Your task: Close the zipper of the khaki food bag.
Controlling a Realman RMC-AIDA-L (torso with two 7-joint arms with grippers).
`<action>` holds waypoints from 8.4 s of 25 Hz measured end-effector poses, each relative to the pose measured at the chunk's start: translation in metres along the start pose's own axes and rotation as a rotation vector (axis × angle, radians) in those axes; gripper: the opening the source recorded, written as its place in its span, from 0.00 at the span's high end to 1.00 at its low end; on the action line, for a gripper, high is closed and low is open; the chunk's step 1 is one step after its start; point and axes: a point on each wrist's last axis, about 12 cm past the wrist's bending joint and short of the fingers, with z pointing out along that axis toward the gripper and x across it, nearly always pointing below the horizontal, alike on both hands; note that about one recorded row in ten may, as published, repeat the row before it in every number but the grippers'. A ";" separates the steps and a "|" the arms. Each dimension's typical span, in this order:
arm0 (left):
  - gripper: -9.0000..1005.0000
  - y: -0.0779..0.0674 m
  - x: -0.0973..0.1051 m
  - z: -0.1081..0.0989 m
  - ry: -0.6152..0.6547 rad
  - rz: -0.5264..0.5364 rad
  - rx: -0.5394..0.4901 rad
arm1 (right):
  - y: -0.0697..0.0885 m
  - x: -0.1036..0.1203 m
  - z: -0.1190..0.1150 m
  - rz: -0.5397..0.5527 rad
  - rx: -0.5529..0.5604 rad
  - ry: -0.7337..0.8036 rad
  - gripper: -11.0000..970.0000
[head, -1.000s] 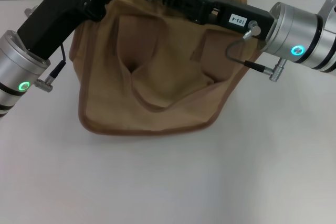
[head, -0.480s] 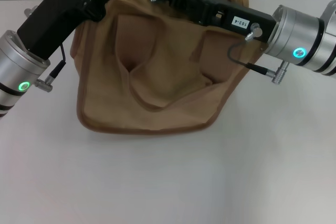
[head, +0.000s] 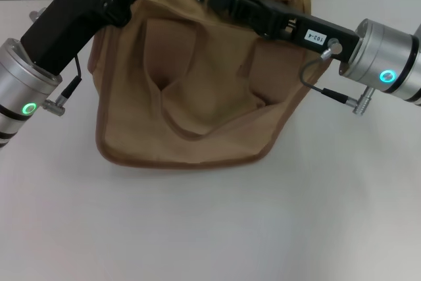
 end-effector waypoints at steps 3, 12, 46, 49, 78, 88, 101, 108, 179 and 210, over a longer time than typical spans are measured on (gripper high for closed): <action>0.96 0.000 0.000 0.000 -0.001 0.001 -0.002 | 0.000 0.000 -0.001 0.001 0.002 -0.001 0.99; 0.96 0.000 0.000 0.000 -0.005 0.000 -0.004 | 0.006 -0.005 -0.009 -0.116 -0.035 -0.084 0.97; 0.96 -0.001 0.000 0.006 -0.012 -0.005 0.010 | 0.007 -0.008 0.019 -0.062 -0.070 0.012 0.48; 0.96 -0.001 0.000 0.005 -0.012 0.011 0.005 | 0.011 -0.009 0.022 -0.056 -0.102 0.019 0.48; 0.96 0.000 0.001 0.006 -0.008 0.013 0.001 | 0.011 -0.007 0.022 -0.022 -0.108 0.037 0.50; 0.96 0.000 0.001 0.006 -0.007 0.013 -0.001 | 0.009 -0.009 0.024 -0.018 -0.088 0.035 0.50; 0.96 0.000 0.002 0.006 -0.006 0.013 -0.002 | 0.011 -0.010 0.026 -0.022 -0.102 0.037 0.51; 0.96 0.000 0.002 0.006 -0.007 0.012 -0.002 | 0.010 -0.012 0.029 -0.024 -0.101 0.030 0.61; 0.96 0.003 0.002 -0.010 -0.009 0.023 -0.084 | 0.003 0.024 -0.093 -0.121 0.196 -0.262 0.86; 0.33 -0.048 -0.036 -0.184 0.257 0.148 -0.162 | 0.036 0.040 -0.089 -0.484 -0.068 -0.145 0.20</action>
